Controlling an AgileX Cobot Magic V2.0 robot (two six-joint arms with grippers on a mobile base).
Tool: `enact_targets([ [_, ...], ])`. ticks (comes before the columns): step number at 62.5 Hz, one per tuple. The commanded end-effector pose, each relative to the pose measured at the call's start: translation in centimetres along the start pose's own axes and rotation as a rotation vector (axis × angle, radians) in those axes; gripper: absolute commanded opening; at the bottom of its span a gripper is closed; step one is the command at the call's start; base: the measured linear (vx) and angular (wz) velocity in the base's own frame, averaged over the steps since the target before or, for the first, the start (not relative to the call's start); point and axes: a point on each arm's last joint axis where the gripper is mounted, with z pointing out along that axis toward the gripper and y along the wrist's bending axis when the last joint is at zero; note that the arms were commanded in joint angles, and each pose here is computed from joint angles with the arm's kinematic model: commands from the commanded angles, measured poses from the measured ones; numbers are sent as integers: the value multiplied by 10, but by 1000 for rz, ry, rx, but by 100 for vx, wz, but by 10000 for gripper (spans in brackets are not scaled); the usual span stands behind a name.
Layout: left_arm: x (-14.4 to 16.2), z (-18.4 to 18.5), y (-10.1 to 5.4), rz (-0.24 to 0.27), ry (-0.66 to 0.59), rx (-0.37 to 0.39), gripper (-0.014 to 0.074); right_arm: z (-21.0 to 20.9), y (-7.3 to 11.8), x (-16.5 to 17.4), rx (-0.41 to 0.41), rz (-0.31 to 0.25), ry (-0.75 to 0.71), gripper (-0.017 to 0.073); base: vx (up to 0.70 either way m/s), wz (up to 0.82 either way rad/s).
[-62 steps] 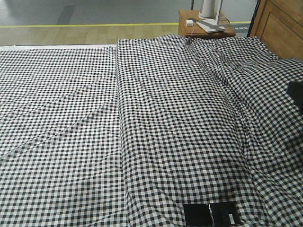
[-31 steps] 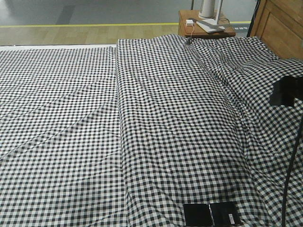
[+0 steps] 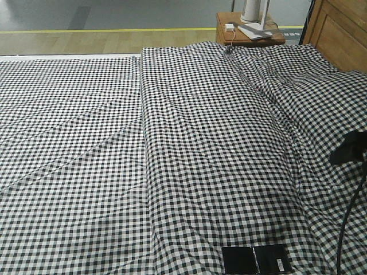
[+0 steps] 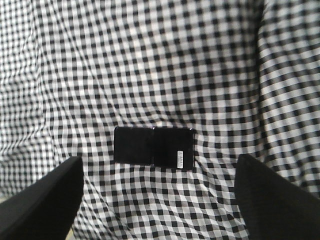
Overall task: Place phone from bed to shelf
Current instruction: 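Lower the open right gripper over the black phone near the bed edge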
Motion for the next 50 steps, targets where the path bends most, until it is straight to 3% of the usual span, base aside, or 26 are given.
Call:
enact_targets([
  [1, -6, -1, 1, -9, -72, -5, 1, 0, -1, -9, -40, -42, -37, 575, 0, 0],
  [11, -6, -1, 1, -9, -72, -5, 1, 40, -15, -7, -137, -70, 39, 575, 0, 0],
  [35, -6, -1, 1, -9, -72, -5, 1, 130, -48, 16, -305, -27, 208, 575, 0, 0],
  [50, -6, -1, 1, -9, -72, -5, 1, 170, -59, 36, -397, -46, 275, 568, 0, 0],
])
